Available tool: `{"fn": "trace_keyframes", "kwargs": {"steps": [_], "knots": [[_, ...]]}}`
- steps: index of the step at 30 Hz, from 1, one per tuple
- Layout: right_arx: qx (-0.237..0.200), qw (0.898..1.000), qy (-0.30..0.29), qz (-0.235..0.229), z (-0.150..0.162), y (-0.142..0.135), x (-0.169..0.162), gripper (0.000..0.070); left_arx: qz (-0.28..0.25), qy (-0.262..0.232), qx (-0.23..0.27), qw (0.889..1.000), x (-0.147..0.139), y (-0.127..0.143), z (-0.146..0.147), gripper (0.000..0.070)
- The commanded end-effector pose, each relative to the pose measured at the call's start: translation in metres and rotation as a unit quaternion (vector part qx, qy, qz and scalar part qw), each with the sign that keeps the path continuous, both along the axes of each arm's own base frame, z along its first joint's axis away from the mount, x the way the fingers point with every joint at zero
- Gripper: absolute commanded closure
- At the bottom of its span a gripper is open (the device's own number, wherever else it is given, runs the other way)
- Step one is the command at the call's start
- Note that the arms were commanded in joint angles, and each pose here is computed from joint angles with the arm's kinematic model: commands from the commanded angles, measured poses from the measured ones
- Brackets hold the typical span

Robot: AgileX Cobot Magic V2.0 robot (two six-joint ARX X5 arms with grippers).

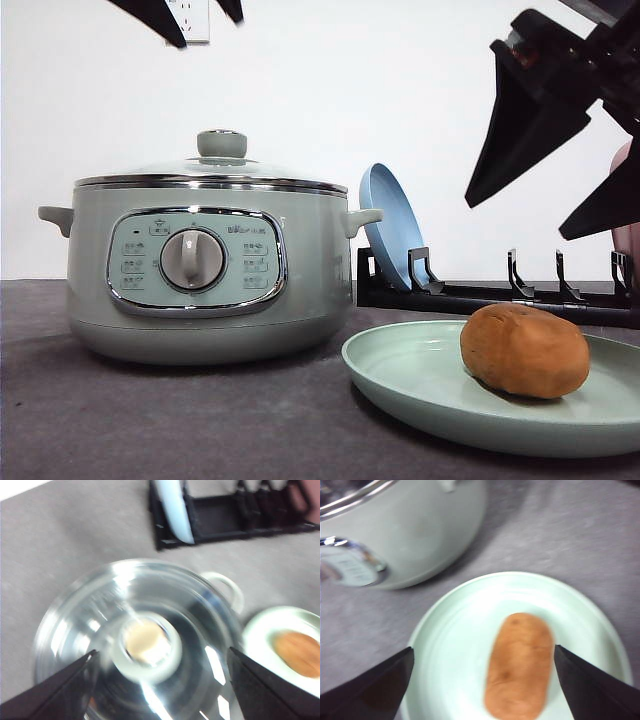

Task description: Transfer potato from steamer to green plate

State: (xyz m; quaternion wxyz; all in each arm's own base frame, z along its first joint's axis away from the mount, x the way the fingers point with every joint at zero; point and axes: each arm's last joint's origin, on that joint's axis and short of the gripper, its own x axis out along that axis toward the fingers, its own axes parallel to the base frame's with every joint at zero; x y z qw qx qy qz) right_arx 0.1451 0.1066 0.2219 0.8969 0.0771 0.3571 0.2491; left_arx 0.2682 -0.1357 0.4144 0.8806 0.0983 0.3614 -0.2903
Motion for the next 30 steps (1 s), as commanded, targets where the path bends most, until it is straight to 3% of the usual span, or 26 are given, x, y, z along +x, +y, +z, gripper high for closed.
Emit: {"fn": "trace_keyframes", "kwargs": {"steps": [1,13,24,26,27,29,30], "knots": [[0.01,1.0,0.004,0.011,0.001,0.002,0.0,0.0134,-0.012,0.0,-0.015,1.0,-0.007,0.001,0.009,0.0192],[0.057,0.993,0.044,0.089,0.001,0.006,-0.004,0.0134,-0.049,0.09,-0.018,0.995,-0.053,0.02,0.017,0.0192],[0.053,0.993,0.054,0.091,0.0,0.005,-0.006,0.0144,-0.048,0.107,-0.011,0.993,-0.055,0.021,0.015,0.0193],[0.053,0.993,0.054,0.091,0.0,0.005,-0.006,0.0218,-0.048,0.107,-0.011,0.993,-0.055,0.021,0.015,0.0232],[0.053,0.993,0.054,0.091,0.0,0.005,-0.006,0.0314,-0.048,0.107,-0.011,0.993,-0.055,0.021,0.015,0.0319],[0.053,0.993,0.054,0.091,0.0,0.005,-0.006,0.0569,-0.048,0.107,-0.011,0.993,-0.055,0.021,0.015,0.0596],[0.052,0.993,0.054,0.091,0.0,0.005,-0.006,0.0653,-0.048,0.107,-0.011,0.993,-0.055,0.021,0.015,0.0666]]}}
